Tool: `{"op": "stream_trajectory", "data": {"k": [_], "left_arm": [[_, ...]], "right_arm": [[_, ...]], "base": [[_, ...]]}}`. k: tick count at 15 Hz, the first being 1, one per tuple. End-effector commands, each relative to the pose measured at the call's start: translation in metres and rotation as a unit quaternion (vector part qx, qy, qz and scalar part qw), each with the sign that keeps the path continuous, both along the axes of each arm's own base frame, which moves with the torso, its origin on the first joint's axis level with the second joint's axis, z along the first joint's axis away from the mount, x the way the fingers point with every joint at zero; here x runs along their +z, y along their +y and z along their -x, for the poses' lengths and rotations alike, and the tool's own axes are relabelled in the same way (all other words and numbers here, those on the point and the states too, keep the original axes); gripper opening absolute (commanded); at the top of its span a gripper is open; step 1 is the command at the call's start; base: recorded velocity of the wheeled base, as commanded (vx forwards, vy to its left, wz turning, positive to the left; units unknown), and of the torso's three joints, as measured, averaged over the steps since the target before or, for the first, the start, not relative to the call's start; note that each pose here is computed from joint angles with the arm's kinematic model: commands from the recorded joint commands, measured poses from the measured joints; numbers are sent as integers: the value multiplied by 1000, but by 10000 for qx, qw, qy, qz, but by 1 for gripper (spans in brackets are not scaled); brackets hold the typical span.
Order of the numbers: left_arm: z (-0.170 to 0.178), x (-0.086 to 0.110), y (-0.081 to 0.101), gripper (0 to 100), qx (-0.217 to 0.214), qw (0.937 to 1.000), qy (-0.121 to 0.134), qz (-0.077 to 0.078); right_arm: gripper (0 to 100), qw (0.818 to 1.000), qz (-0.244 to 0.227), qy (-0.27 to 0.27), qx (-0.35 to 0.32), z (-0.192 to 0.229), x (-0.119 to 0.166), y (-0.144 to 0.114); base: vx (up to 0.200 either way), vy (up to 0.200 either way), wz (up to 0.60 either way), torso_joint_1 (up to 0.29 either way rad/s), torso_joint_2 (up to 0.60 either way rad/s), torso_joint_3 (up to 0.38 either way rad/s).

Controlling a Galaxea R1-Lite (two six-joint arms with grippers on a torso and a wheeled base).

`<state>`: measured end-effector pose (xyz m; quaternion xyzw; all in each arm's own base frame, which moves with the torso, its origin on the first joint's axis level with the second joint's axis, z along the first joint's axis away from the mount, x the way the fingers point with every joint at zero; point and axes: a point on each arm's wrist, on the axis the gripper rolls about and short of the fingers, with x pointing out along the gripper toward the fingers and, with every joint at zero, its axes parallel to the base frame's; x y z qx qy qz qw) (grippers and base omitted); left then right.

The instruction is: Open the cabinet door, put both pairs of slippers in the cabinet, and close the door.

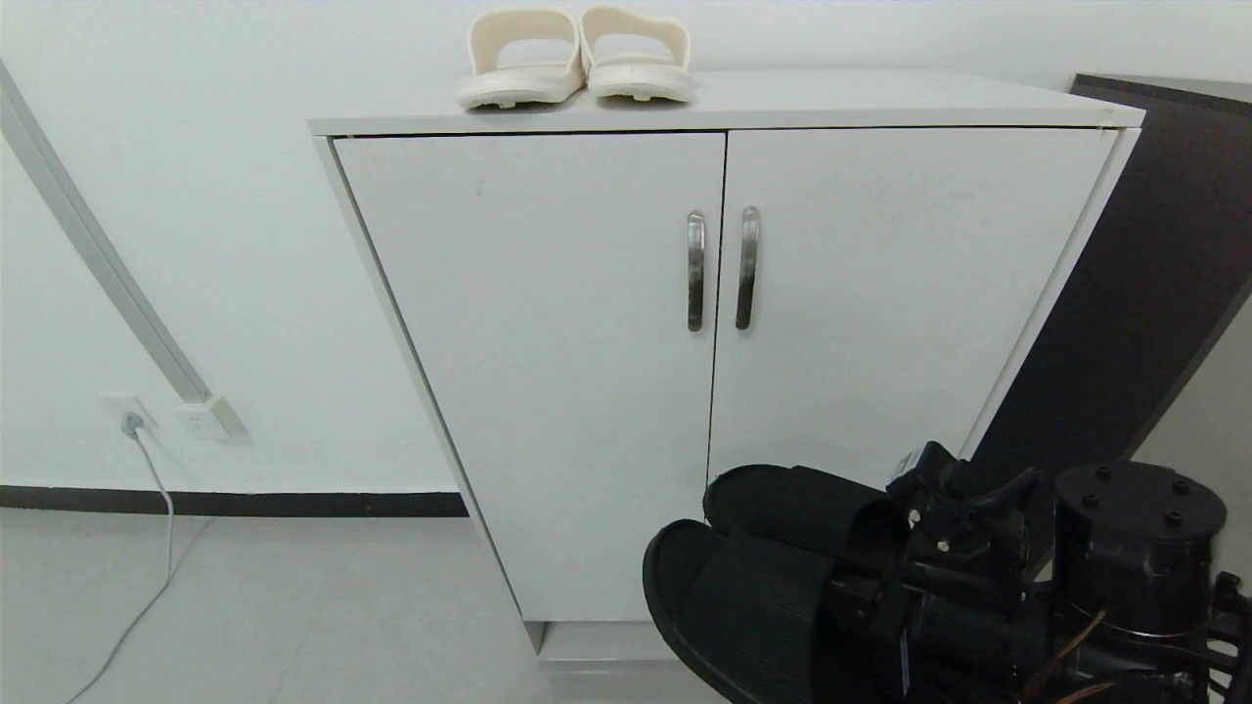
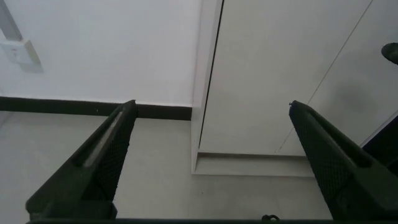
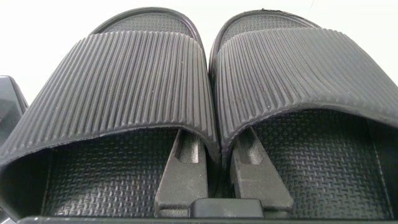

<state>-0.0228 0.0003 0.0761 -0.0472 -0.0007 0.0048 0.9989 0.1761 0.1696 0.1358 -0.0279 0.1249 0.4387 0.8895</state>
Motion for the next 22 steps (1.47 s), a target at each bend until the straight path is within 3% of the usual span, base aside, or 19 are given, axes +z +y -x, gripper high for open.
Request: {"op": "stream_trajectory", "data": {"k": [1, 8, 10, 11, 12, 13, 15, 18, 20, 21, 22], "left_arm": [[0, 0, 0, 100, -2, 10000, -11, -4], [0, 0, 0, 100, -63, 9999, 5, -143], [-1, 9, 0, 100, -102, 9998, 35, -181], [-1, 20, 0, 100, -124, 9999, -4, -120], [-8, 49, 0, 100, -329, 9990, 125, 264], [-14, 59, -1, 100, -546, 9978, 277, 270], [-27, 72, -3, 100, -1094, 9918, 599, 267], [-45, 80, -9, 100, -1995, 9732, 1104, 310], [-60, 90, -13, 100, -2326, 9648, 1179, 349], [-75, 97, -17, 100, -2597, 9573, 1214, 382], [-87, 103, -20, 100, -2770, 9533, 1141, 390]], "right_arm": [[0, 10000, 16, 6, 11, 2, -1, -2], [0, 9999, 75, 66, -4, 2, -5, -2], [0, 10000, 69, 62, 3, 2, -4, -2], [0, 9999, 75, 66, -4, 2, -4, -2], [0, 10000, 58, 50, 11, 2, -4, -2], [0, 10000, 58, 39, 20, 2, -3, -1], [0, 9999, 131, -21, 46, 2, -4, -2], [0, 9999, 151, 2, 54, 1, -6, 0], [0, 9998, 171, 38, 59, 0, -8, 1], [0, 9997, 215, 80, 45, -1, -11, 2], [0, 9997, 221, 86, 38, -2, -11, 2]], "base": [[0, 0, 0, 2, 100, 95], [0, 0, 0, 0, 8, 7], [0, 0, 0, 0, 0, 0], [0, 0, 0, 0, 0, 0], [0, 0, 0, 0, 0, 0], [0, 0, 0, 0, 0, 0], [0, 0, 0, 0, 0, 0], [0, 0, 0, 0, 0, 0], [0, 0, 0, 0, 0, 0], [0, 0, 0, 0, 0, 0], [0, 0, 0, 0, 0, 0]]}}
